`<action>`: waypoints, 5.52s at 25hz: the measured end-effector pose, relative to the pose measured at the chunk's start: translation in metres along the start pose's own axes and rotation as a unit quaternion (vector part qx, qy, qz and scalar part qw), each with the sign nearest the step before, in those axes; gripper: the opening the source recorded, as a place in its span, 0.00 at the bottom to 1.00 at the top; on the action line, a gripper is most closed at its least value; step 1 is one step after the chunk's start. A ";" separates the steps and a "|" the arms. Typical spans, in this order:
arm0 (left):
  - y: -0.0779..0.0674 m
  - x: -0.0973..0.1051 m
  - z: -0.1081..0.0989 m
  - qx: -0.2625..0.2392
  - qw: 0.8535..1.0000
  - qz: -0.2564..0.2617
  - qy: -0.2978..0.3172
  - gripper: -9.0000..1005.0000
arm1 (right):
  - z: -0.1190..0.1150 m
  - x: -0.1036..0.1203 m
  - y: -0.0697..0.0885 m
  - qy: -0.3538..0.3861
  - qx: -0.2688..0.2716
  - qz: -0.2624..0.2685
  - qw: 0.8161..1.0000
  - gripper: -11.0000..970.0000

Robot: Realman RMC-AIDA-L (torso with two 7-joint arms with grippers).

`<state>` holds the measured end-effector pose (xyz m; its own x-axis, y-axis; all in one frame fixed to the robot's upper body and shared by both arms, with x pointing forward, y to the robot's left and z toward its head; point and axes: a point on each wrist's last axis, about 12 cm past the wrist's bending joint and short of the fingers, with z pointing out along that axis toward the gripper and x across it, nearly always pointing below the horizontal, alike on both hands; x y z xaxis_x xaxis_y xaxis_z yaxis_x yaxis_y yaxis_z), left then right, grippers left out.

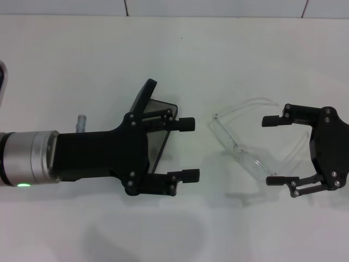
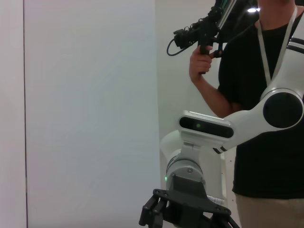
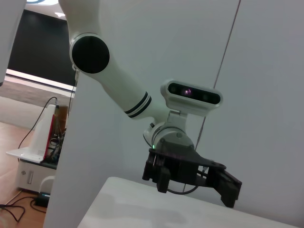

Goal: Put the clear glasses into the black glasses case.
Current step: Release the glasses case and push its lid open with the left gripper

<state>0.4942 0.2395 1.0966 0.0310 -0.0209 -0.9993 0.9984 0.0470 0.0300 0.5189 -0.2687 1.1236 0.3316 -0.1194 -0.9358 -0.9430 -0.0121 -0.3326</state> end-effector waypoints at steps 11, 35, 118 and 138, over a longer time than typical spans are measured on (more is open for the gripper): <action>-0.001 0.001 -0.001 -0.002 1.000 0.000 0.000 0.78 | 0.002 0.001 0.002 -0.003 0.001 0.002 1.000 0.88; 0.071 -0.044 -0.025 -0.242 0.901 -0.254 0.256 0.78 | 0.000 0.003 0.003 0.004 0.008 -0.013 1.000 0.88; 0.129 -0.055 0.025 -0.247 0.802 -0.234 0.491 0.82 | 0.002 0.016 0.028 0.011 0.007 -0.018 1.000 0.88; 0.126 -0.046 0.027 -0.236 0.790 -0.223 0.521 0.38 | 0.001 0.016 0.029 0.012 0.007 -0.023 1.000 0.88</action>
<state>0.6198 0.2196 1.1467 -0.6188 0.6805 -0.3925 0.7633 0.6388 -0.0958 0.4971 -0.2701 1.0989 0.3740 -0.1425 -0.9164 -0.9261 -0.0051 -0.3772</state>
